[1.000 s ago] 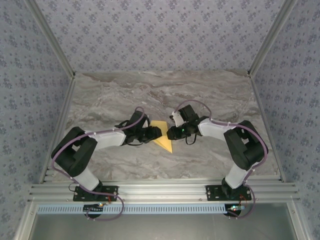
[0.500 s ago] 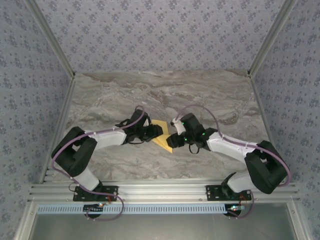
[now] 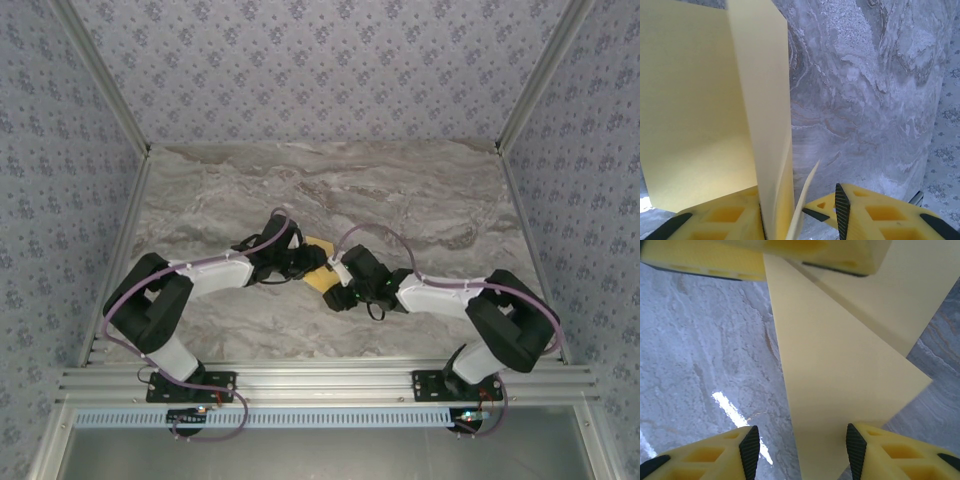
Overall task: Fold a paper plane with a square sheet of paper (fold left side to right side)
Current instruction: Fourth fold the wing at the center of the table.
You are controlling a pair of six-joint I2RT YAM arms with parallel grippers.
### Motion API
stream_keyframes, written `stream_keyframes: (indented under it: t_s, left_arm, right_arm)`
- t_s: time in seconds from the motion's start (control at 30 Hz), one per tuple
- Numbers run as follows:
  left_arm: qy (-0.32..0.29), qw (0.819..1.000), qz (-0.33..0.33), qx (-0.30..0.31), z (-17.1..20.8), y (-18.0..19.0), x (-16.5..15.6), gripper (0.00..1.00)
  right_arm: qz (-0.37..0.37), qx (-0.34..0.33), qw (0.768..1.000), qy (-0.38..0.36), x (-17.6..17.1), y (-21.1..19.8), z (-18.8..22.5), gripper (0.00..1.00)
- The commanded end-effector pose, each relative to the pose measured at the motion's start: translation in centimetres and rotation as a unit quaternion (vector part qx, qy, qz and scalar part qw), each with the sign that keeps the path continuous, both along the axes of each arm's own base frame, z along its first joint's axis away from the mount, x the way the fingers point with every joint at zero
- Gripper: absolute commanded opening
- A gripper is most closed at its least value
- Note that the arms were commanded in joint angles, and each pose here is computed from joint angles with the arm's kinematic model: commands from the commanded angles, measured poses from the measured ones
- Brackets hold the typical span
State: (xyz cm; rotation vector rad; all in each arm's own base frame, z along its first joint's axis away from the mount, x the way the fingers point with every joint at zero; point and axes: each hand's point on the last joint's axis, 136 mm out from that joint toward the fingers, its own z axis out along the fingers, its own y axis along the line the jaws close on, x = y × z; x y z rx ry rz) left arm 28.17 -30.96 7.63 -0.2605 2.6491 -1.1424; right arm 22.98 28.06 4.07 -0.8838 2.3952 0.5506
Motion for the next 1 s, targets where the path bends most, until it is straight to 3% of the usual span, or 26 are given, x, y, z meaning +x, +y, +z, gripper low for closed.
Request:
stream_keyframes:
  t_s: [0.0, 0.57, 0.97]
  left_arm:
    - [0.01, 1.0, -0.008, -0.006, 0.4, -0.9, 0.1, 0.38]
    - [0.016, 1.0, -0.004, -0.003, 0.3, -0.9, 0.3, 0.39]
    - [0.013, 1.0, -0.004, -0.001, 0.5, -0.6, 0.2, 0.41]
  right_arm:
    - [0.001, -0.001, 1.0, -0.025, 1.1, 0.9, 0.7, 0.53]
    - [-0.004, -0.034, 0.999, -0.035, 1.7, 0.6, -0.2, 0.43]
    - [0.003, -0.033, 0.999, -0.017, 1.0, 0.7, -0.8, 0.2]
